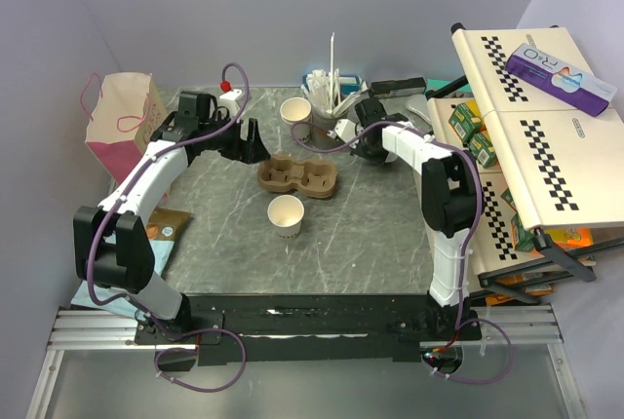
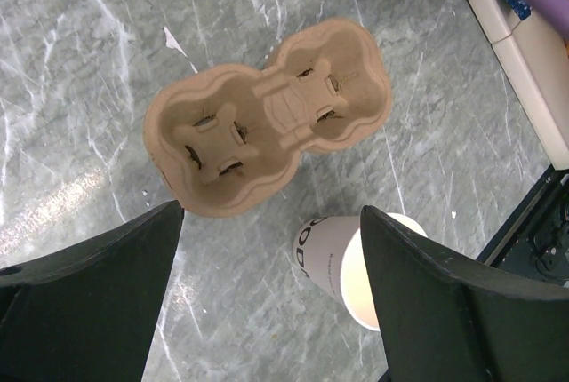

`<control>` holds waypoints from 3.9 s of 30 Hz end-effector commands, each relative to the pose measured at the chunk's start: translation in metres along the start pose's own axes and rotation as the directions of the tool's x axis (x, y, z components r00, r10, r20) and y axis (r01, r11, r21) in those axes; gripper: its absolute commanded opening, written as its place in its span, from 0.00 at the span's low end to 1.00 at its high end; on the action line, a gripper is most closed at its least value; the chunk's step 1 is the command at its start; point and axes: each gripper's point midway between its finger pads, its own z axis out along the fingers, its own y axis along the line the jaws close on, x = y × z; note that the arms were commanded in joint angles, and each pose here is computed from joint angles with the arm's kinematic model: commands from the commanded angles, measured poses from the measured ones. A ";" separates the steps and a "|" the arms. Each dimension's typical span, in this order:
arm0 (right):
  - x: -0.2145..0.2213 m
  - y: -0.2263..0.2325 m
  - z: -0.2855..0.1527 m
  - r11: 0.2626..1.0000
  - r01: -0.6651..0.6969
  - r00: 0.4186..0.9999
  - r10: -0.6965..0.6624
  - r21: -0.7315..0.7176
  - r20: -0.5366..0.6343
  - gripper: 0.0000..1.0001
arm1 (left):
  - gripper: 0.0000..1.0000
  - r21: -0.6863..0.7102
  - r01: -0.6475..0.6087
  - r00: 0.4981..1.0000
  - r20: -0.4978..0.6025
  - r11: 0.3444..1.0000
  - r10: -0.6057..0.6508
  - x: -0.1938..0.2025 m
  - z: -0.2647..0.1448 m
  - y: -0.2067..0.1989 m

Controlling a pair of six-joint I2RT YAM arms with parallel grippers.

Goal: Pack the takeout coffee

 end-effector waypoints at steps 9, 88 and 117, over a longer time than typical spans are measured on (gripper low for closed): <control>-0.051 -0.046 -0.013 0.978 0.074 0.982 -0.106 0.196 0.159 0.00 | 0.87 0.023 -0.042 0.998 0.049 0.999 0.040 -0.020 -0.005 -0.009; -0.046 -0.047 -0.009 0.905 0.401 0.908 -0.414 0.143 0.070 0.12 | 0.87 0.026 -0.023 0.999 0.046 0.999 0.022 -0.018 0.001 -0.006; -0.046 -0.047 -0.001 0.869 0.491 0.867 -0.494 0.064 0.061 0.19 | 0.87 0.008 -0.034 0.998 0.048 0.999 0.033 -0.017 -0.003 -0.004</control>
